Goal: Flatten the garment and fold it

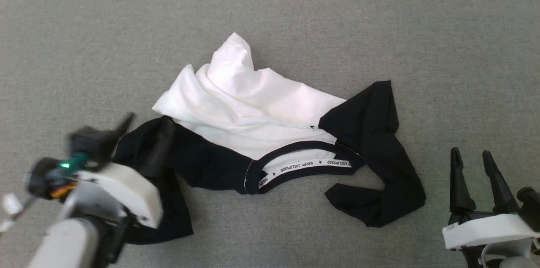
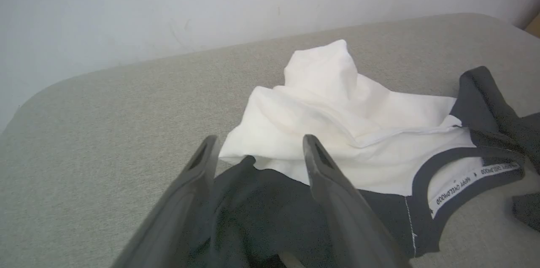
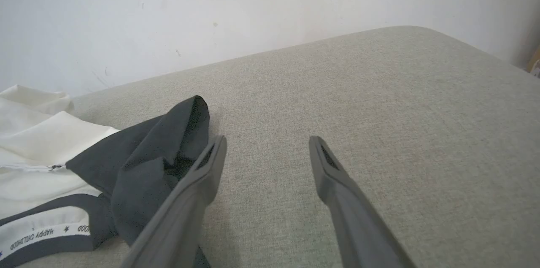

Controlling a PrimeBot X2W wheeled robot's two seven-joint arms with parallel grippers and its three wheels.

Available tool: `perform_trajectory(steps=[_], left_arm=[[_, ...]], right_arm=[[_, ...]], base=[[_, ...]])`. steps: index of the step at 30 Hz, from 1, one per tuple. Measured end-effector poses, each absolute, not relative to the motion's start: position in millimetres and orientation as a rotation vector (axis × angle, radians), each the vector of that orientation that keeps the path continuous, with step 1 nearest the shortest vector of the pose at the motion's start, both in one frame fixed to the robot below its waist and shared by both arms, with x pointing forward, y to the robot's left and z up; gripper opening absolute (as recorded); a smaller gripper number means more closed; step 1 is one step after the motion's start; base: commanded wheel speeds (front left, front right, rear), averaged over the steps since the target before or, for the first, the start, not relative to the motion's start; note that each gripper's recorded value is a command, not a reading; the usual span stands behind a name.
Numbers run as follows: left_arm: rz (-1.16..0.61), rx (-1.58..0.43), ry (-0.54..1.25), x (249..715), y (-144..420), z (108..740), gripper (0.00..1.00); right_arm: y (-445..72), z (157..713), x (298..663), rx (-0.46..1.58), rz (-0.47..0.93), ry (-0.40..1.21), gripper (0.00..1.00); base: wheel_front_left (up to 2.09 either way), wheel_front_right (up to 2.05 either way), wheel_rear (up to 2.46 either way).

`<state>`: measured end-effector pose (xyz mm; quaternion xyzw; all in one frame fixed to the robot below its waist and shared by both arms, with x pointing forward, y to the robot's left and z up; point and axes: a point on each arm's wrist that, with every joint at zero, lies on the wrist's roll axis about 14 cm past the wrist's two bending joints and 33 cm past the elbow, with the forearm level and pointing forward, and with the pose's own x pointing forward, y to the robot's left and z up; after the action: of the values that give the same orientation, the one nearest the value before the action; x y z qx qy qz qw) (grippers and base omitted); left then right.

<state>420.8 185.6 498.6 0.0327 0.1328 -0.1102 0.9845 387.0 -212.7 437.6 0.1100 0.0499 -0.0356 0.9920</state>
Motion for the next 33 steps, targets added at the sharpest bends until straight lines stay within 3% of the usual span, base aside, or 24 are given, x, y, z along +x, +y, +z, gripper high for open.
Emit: perform_trajectory(steps=[11, 27, 28, 29, 33], left_arm=[[-0.417, 0.164, 0.390, 437, 116, 451, 1.00], [-0.463, 0.312, 0.513, 455, 111, 403, 1.00], [-0.464, 0.314, 0.516, 455, 111, 402, 0.36], [-0.464, 0.314, 0.516, 455, 111, 402, 0.00], [-0.473, 0.310, 0.441, 464, 107, 418, 0.00]], right_arm=[[-207, 431, 387, 0.228, -0.058, 0.121, 1.00], [-221, 432, 377, 0.218, -0.102, 0.122, 1.00], [-222, 432, 377, 0.218, -0.103, 0.121, 1.00], [-222, 432, 377, 0.218, -0.103, 0.121, 1.00], [-222, 435, 377, 0.219, -0.105, 0.112, 1.00]], base=[[0.00, 0.00, 0.00], [0.00, 0.00, 0.00], [0.00, 0.00, 0.00], [0.00, 0.00, 0.00], [0.00, 0.00, 0.00]])
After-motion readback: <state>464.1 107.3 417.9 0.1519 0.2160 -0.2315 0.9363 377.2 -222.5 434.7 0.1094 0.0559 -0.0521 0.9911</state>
